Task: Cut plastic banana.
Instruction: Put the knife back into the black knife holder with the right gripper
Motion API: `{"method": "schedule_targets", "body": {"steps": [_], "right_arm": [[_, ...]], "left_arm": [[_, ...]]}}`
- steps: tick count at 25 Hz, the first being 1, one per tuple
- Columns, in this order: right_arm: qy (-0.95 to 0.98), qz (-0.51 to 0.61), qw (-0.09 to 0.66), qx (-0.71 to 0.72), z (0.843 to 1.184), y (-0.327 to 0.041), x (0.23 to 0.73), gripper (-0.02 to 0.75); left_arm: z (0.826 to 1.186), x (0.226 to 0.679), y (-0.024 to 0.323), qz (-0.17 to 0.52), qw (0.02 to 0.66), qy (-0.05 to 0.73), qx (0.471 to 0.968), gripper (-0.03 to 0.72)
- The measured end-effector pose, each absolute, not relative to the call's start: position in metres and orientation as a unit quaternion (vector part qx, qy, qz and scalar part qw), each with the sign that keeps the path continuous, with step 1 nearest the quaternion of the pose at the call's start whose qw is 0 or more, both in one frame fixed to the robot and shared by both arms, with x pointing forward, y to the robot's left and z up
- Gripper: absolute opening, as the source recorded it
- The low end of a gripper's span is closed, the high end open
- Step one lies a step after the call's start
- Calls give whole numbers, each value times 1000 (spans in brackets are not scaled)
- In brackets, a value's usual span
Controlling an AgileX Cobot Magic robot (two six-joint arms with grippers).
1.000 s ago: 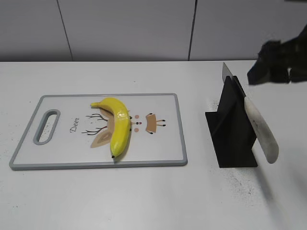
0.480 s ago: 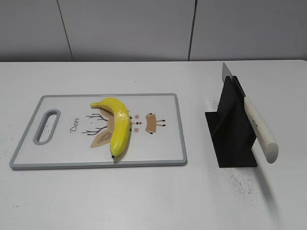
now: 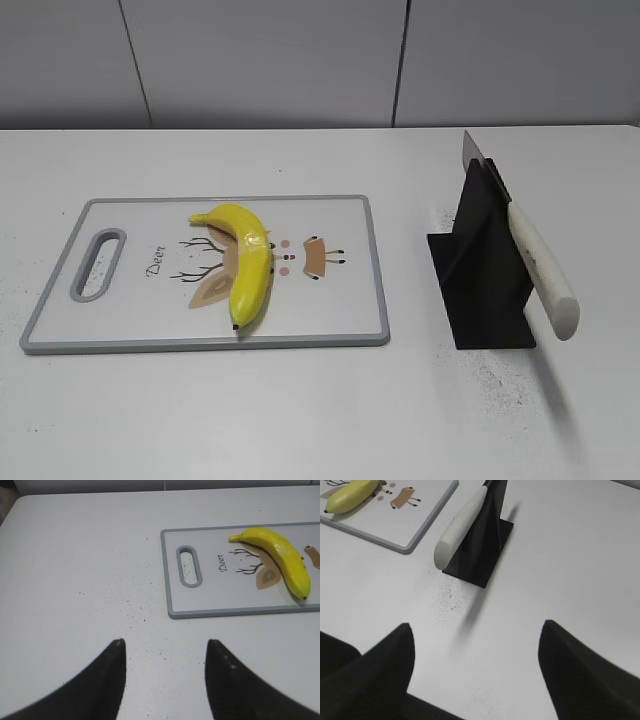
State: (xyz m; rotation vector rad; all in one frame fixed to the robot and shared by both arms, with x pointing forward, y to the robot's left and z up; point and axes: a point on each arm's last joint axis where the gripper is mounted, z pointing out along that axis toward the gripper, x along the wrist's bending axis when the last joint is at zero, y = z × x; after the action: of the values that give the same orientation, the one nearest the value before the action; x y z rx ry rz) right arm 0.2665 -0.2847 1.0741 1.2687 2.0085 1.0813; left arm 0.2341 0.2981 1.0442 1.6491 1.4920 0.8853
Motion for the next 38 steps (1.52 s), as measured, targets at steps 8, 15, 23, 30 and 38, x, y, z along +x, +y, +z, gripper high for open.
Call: {"method": "schedule_targets", "body": {"steps": [8, 15, 23, 30, 38], "right_arm": [[725, 440, 270, 456, 1055, -294, 238, 582], [716, 446, 292, 450, 1055, -299, 232, 582], [699, 435, 309, 477, 1055, -298, 232, 582], [637, 394, 359, 557, 1055, -297, 233, 582], [618, 382, 371, 578, 1055, -297, 233, 582]], "left_arm": [[1044, 234, 298, 344, 365, 580, 641, 490], [1044, 234, 298, 344, 365, 580, 641, 490], [1044, 234, 298, 344, 365, 580, 641, 490], [1044, 234, 298, 344, 365, 580, 641, 490], [1044, 234, 298, 344, 365, 580, 641, 490]]}}
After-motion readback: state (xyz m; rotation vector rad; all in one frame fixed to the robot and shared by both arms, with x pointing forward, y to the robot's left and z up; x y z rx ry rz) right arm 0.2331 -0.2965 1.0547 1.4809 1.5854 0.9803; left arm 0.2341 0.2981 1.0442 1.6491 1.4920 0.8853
